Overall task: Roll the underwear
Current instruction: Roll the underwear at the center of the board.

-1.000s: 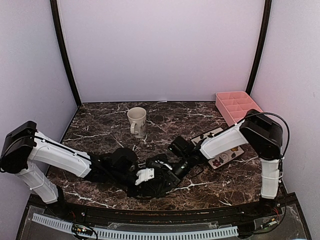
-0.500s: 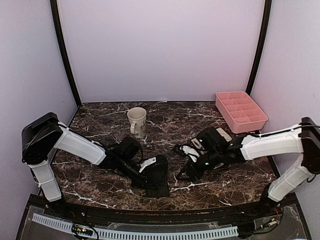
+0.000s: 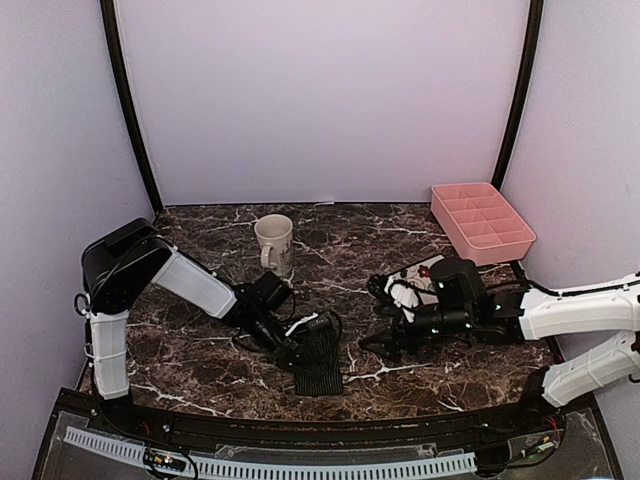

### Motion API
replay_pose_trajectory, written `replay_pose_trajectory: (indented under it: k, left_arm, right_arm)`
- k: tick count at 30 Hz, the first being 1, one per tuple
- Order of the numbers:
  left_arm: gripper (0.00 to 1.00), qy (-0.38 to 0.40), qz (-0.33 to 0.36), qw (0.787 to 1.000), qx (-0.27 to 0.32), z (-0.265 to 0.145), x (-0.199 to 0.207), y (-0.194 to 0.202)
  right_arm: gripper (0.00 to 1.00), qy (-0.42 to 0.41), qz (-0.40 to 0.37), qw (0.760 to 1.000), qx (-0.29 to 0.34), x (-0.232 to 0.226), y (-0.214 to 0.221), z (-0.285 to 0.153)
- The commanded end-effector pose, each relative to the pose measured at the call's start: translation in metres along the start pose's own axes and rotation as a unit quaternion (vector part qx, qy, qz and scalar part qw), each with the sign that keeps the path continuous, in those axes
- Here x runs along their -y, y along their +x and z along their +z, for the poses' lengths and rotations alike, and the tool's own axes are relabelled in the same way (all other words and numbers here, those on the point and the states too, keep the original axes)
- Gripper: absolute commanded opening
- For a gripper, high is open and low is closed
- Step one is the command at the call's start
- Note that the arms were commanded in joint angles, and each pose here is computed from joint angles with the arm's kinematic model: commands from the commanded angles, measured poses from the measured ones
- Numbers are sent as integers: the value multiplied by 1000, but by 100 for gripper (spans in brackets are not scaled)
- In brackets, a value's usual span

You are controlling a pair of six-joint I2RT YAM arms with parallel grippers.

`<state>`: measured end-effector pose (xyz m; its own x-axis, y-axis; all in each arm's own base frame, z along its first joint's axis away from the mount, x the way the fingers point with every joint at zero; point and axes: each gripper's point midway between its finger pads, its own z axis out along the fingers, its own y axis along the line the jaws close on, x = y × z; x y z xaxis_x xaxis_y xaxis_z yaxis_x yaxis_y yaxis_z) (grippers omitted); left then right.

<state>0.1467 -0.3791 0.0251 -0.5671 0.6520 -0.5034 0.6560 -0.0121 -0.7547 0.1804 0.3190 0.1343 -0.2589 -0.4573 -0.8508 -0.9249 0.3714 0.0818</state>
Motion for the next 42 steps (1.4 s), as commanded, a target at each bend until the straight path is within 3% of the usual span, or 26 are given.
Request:
replay_pose_trajectory:
  k: [1,4,10,26,30,32,37,42]
  left_arm:
    - [4,-24,-79,996,-36,5,-33,34]
    - [4,-14,-83,996,-34,6,-37,30]
    - [5,5,-93,995,-33,9,-48,28]
    - [5,5,-81,996,-40,2,-55,32]
    - [5,5,-78,996,-41,1,-56,36]
    - [12,-3,-76,996,-39,-1,-57,35]
    - [45,-13,-60,998,15,-20,-49,9]
    - [62,-68,-27,991,108,-68,-33,-34]
  right_arm:
    - [82,-65,-131,989,35,-44,18,0]
    - [72,-77,-180,980,20,-56,26,13]
    - [63,-114,-219,969,11,-78,39,44]
    - [55,-125,-248,960,-37,-80,59,101]
    - [42,-119,-237,962,-62,-75,77,105]
    - [32,-120,-226,964,-75,-75,82,105]
    - [2,-143,-179,967,-109,-82,92,99]
    - [0,-157,-117,969,-152,-85,101,92]
